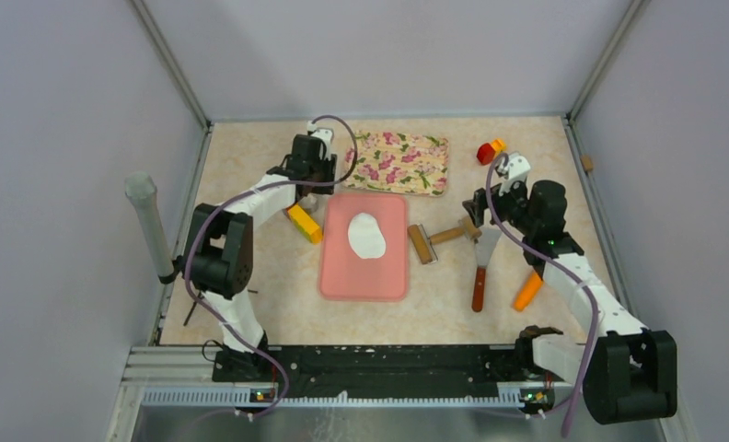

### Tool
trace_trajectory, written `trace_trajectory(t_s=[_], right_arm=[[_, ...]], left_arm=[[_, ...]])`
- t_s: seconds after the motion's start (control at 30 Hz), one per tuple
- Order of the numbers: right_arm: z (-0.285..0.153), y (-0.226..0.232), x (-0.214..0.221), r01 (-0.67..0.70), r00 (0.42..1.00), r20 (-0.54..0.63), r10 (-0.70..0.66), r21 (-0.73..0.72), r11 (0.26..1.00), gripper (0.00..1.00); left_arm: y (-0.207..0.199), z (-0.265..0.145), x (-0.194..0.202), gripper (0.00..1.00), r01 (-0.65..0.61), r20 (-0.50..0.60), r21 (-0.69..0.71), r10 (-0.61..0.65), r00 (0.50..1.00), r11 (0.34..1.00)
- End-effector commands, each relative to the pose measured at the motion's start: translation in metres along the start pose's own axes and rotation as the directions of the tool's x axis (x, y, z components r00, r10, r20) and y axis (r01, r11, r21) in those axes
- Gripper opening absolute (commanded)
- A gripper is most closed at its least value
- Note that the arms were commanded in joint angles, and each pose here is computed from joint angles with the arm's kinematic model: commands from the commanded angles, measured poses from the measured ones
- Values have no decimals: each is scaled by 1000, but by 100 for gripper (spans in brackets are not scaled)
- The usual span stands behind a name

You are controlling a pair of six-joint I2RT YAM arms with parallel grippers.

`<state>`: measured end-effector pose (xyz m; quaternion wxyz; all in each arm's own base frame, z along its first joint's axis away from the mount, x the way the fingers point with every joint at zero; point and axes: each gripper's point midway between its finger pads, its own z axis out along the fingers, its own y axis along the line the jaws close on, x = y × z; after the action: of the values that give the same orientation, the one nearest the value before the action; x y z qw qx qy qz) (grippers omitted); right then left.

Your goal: Roll out the dumpling wrappers from the dough

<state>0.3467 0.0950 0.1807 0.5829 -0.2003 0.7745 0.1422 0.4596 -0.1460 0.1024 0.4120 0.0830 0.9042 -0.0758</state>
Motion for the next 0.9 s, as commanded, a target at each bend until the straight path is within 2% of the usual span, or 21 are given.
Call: trace_trajectory(t_s=[0.0, 0.23, 0.33, 0.67, 0.87], right_arm=[[-6, 3, -18, 45, 996, 81, -43, -22, 999, 81], [-8, -1, -19, 35, 995, 90, -33, -17, 999, 81], [-8, 0, -18, 32, 995, 91, -30, -19, 999, 81], [-9, 1, -18, 31, 995, 94, -29, -26, 999, 81], [-10, 2, -20, 32, 994, 102, -28, -34, 999, 81]], left_arm=[[10, 12, 20, 44, -23, -97, -39, 19, 995, 999], [17, 5, 25, 47, -14, -94, -80, 7, 996, 997], [14, 0, 22, 53, -10, -77, -64, 5, 997, 998], [12, -26, -4, 56, -31, 38, -46, 32, 999, 998], [25, -16, 16, 54, -49, -34, -108, 46, 998, 993]])
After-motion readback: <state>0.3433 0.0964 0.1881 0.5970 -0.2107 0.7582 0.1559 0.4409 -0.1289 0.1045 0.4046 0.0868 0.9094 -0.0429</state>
